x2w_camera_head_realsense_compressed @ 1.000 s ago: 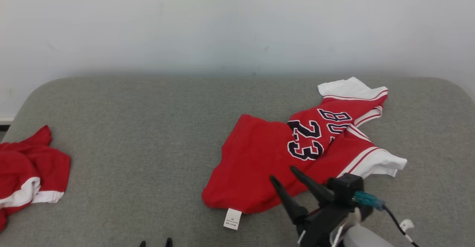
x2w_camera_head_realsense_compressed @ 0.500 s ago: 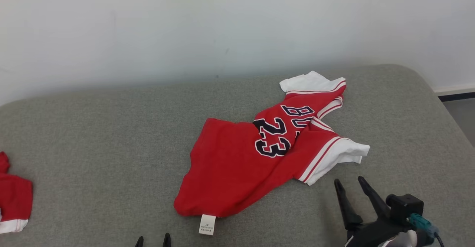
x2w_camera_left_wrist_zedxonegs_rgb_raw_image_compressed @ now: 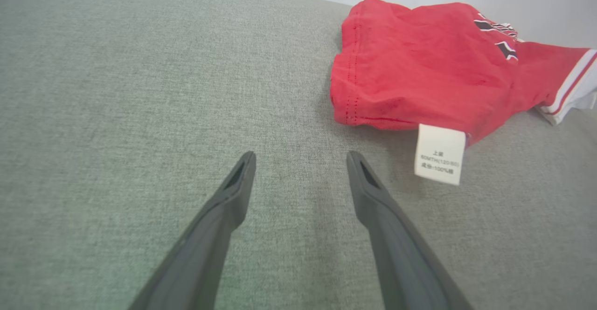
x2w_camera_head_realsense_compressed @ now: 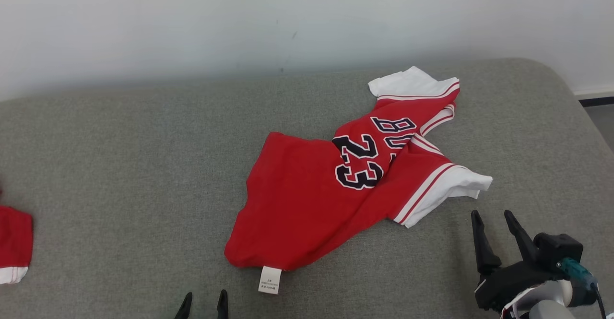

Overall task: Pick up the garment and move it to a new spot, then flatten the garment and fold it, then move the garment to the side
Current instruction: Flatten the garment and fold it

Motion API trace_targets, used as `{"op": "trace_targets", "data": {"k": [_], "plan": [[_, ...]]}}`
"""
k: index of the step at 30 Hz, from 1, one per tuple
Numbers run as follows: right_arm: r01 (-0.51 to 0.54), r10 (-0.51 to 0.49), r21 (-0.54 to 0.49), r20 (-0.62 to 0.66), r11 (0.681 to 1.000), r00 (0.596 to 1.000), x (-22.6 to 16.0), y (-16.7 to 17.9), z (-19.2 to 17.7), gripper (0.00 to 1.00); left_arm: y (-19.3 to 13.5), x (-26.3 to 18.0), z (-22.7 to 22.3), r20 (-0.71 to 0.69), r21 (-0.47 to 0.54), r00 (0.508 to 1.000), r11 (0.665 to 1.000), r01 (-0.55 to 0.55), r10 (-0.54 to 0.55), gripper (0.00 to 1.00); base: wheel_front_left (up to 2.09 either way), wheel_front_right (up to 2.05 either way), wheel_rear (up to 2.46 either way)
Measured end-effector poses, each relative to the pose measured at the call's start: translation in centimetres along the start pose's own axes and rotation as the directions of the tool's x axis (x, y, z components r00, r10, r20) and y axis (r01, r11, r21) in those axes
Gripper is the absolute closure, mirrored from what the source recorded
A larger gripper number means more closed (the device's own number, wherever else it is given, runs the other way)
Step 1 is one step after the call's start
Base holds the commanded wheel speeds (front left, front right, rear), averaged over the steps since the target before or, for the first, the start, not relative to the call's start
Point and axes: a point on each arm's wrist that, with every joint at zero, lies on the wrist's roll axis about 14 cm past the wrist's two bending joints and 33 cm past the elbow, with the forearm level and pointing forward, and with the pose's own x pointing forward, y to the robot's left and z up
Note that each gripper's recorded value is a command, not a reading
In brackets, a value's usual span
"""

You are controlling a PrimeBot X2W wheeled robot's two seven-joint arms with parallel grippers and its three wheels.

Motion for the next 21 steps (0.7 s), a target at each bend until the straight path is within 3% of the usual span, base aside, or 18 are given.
{"op": "trace_targets", "data": {"k": [21], "plan": [[0.003,-0.003,-0.021,0.007,1.0,1.0,5.4,-0.2,1.2,0.0,0.9,1.8,-1.1,-0.038,-0.014,0.999,1.0,-0.027,0.027,0.0,0.0,0.0,0.0]]}}
